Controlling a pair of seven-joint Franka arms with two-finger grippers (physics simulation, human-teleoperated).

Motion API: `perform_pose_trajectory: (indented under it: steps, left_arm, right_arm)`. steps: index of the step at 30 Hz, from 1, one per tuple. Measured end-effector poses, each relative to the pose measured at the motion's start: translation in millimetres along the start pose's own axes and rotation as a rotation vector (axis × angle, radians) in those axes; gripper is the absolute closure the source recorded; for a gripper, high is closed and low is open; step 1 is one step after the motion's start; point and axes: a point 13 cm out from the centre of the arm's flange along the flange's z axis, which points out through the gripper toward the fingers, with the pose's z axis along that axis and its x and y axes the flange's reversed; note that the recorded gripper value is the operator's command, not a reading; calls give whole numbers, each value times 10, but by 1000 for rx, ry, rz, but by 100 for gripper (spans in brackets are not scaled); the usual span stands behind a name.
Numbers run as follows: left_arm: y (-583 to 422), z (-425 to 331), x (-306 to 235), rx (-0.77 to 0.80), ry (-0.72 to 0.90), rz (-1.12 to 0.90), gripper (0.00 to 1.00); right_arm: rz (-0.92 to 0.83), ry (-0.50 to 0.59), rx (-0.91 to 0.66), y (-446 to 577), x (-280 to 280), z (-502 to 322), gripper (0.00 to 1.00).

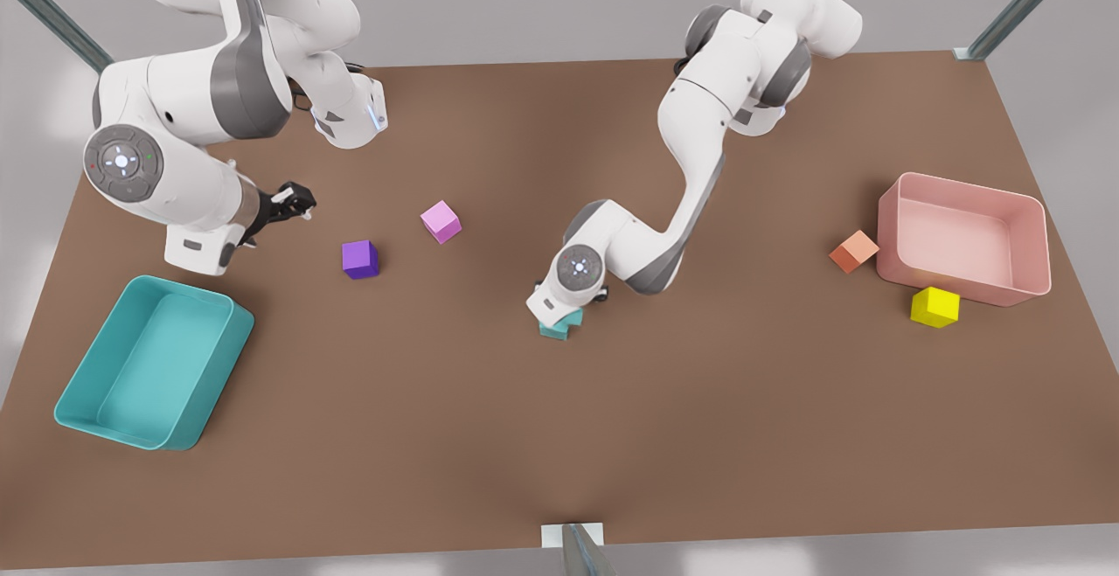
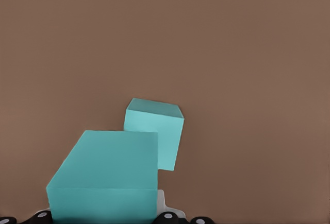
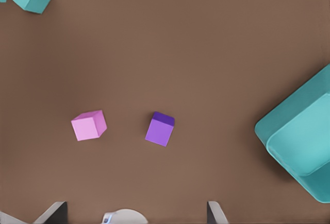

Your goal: Stack the two blue cubes on top of each other

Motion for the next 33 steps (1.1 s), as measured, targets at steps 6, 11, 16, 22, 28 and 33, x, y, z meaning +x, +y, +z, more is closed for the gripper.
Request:
perform_pose_trajectory:
  steps: [6, 11, 16, 22, 28, 33]
  left_arm:
    - [-103, 142, 63, 0, 14, -51, 43]
    - [-152, 203, 23, 14, 2, -89, 43]
    - [-234, 175, -41, 35, -21, -114, 0]
    - [-268, 169, -53, 50, -24, -136, 0]
    - [-266, 130, -60, 51, -29, -152, 0]
    - [-243, 43, -51, 51, -27, -167, 0]
  right_arm:
    - [57, 18, -3, -11, -37, 89, 0]
    - [93, 24, -4, -18, -44, 116, 0]
    - [124, 42, -8, -37, -32, 194, 0]
    - [148, 52, -8, -42, -44, 240, 0]
    - [164, 61, -8, -35, -61, 279, 0]
    - [176, 62, -7, -44, -62, 281, 0]
